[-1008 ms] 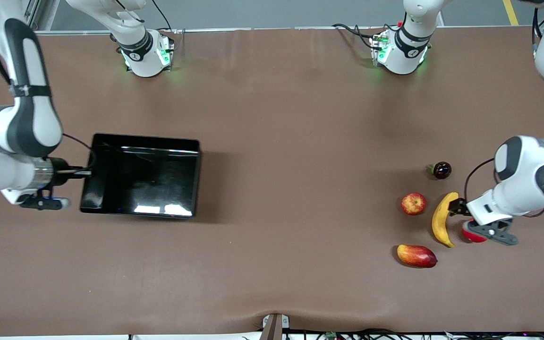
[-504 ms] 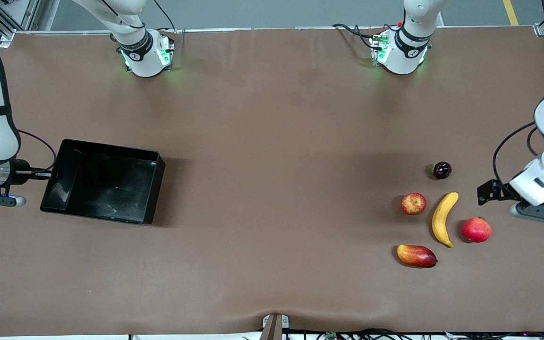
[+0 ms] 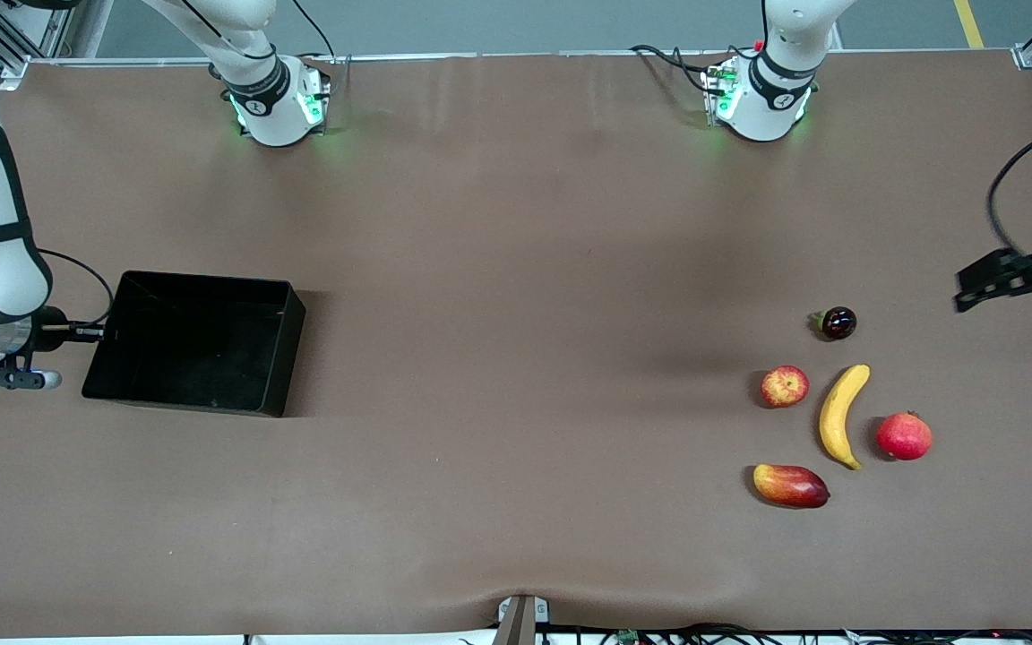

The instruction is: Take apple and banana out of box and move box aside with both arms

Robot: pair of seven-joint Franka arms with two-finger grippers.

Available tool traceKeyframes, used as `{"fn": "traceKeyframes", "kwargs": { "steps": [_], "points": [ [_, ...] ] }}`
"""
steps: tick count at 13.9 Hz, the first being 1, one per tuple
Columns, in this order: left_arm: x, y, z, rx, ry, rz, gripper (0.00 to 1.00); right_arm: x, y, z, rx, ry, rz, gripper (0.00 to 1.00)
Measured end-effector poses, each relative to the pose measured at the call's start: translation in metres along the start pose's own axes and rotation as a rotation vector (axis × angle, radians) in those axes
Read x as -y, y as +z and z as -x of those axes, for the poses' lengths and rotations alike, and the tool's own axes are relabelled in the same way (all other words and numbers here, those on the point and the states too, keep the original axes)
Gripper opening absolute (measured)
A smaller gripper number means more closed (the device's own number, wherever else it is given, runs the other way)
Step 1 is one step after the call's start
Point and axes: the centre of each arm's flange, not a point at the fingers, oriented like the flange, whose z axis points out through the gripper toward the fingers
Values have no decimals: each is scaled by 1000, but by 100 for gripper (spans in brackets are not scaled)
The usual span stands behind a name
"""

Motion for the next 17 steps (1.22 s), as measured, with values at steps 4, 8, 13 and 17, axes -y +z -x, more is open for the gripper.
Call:
{"fn": "traceKeyframes", "kwargs": {
  "steps": [4, 8, 13, 17],
  "points": [
    [25, -9, 10, 54, -22, -12, 100, 40, -104, -6, 46, -129, -38, 75],
    [23, -11, 15, 86, 22, -10, 100, 146, -231, -10, -54, -299, 40, 100],
    [-7, -47, 32, 86, 22, -34, 100, 250, -323, 31, -122, -343, 188, 100],
    [-2, -51, 47, 113, -46, 12, 100, 277, -352, 93, -143, -168, 177, 100]
  ]
}}
